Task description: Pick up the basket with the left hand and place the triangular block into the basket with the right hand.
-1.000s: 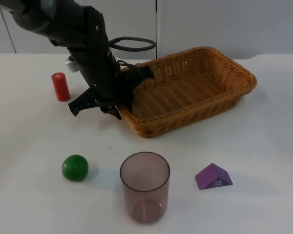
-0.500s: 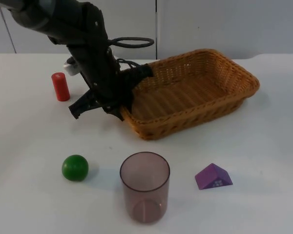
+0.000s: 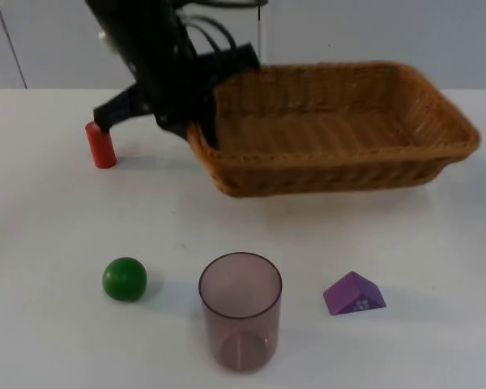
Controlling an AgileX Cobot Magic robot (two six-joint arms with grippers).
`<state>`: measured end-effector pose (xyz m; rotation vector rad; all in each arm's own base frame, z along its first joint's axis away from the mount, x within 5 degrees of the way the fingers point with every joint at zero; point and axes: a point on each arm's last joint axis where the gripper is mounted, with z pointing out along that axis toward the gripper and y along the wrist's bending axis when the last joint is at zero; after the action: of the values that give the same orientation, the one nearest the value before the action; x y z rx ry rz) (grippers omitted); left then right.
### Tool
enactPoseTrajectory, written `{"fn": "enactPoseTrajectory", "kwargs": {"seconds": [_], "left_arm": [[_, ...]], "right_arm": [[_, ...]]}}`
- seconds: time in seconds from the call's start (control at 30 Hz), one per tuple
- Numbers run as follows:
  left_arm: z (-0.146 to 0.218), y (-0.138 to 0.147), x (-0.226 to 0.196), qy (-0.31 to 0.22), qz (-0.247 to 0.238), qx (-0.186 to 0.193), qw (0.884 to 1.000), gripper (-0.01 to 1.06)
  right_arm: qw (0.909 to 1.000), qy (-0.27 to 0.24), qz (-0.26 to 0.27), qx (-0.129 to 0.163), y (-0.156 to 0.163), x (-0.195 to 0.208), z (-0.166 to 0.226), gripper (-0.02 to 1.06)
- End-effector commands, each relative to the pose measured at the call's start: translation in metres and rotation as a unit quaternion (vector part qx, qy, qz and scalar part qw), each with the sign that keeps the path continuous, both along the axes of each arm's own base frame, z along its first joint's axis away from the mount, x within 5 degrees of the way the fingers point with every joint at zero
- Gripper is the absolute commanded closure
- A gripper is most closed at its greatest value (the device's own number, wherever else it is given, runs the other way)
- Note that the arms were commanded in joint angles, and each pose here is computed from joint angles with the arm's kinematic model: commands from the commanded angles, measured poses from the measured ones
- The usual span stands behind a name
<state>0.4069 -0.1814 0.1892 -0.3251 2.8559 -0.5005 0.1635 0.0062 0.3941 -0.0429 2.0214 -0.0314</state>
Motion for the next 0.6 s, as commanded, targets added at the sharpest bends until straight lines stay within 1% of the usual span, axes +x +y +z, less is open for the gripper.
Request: {"fn": "enactPoseTrajectory", "kwargs": {"seconds": [0.0,0.1,0.13,0.17,0.23,0.3,0.33,0.4,0.43,0.47,0.5,0.57], "left_arm": [[0.023,-0.002,-0.006,-0.014,-0.015,-0.024,0.999,1.05],[0.043,0.000,-0.018,-0.015,-0.070,-0.015,0.997,1.05],[0.043,0.000,-0.018,-0.015,-0.070,-0.015,0.997,1.05],[0.050,0.002,-0.023,-0.015,-0.095,-0.007,0.995,1.05],[0.061,0.007,-0.030,-0.021,-0.112,-0.007,0.993,1.05],[0.071,0.019,-0.036,-0.041,-0.093,-0.016,0.995,1.05],[0.071,0.019,-0.036,-0.041,-0.093,-0.016,0.995,1.05],[0.075,0.039,-0.042,-0.053,-0.066,-0.023,0.996,1.05],[0.074,0.058,-0.048,-0.049,-0.045,-0.037,0.997,1.05],[0.074,0.066,-0.052,-0.053,-0.042,-0.049,0.997,1.05],[0.074,0.066,-0.052,-0.053,-0.042,-0.049,0.997,1.05],[0.078,0.081,-0.060,-0.062,-0.030,-0.078,0.995,1.05]], "right_arm": [[1.0000,-0.005,0.003,-0.006,0.000,-0.001,0.003,0.00],[1.0000,-0.005,0.002,-0.007,0.000,-0.001,0.003,0.00],[1.0000,-0.005,0.002,-0.007,0.000,-0.001,0.003,0.00],[1.0000,-0.005,0.002,-0.007,0.000,-0.001,0.003,0.00],[1.0000,-0.002,0.002,-0.006,0.000,-0.001,0.002,0.00],[1.0000,0.004,0.001,-0.006,0.000,-0.002,0.001,0.00],[1.0000,0.004,0.001,-0.006,0.000,-0.002,0.001,0.00],[0.9999,0.013,0.000,-0.007,0.000,-0.002,0.000,0.00],[0.9999,0.015,0.000,-0.007,0.000,-0.002,-0.001,0.00],[0.9999,0.015,0.000,-0.007,0.000,-0.002,-0.001,0.00],[0.9999,0.015,0.000,-0.007,0.000,-0.002,-0.001,0.00],[0.9999,0.014,0.000,-0.007,0.000,-0.002,0.000,0.00]]}}
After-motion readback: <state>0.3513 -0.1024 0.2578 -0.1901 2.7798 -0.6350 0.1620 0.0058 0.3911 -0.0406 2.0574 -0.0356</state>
